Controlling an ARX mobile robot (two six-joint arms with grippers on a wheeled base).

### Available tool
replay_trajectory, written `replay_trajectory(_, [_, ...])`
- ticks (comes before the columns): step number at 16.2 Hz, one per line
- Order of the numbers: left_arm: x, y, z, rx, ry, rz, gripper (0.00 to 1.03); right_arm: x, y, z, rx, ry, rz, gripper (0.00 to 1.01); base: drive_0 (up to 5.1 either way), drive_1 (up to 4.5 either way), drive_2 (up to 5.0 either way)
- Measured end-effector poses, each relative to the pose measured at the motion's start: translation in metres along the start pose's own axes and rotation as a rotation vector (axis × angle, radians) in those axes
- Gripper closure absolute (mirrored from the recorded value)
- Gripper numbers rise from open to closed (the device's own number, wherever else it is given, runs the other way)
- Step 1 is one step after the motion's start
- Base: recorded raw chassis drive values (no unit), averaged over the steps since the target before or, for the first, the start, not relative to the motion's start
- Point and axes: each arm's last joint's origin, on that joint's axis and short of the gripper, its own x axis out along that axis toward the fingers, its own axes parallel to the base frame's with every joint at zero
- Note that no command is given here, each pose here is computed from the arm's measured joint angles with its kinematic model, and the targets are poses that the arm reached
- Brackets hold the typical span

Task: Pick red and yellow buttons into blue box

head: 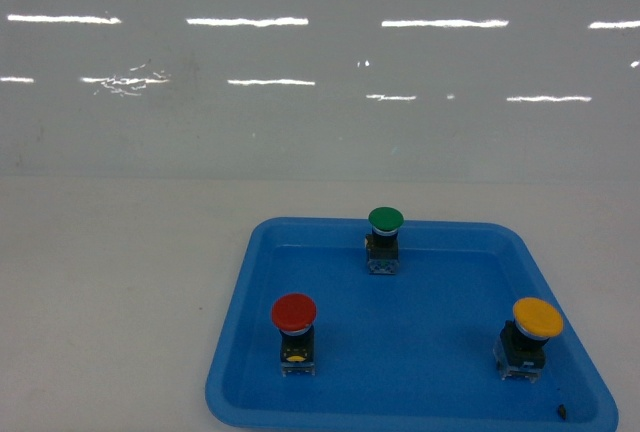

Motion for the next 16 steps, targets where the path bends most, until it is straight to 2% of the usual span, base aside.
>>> replay_trajectory(16, [0.0,0.0,0.0,0.0,0.0,0.0,0.05,0.0,0.0,0.0,0.0,0.0,0.0,0.03,0.0,0.0,0.0])
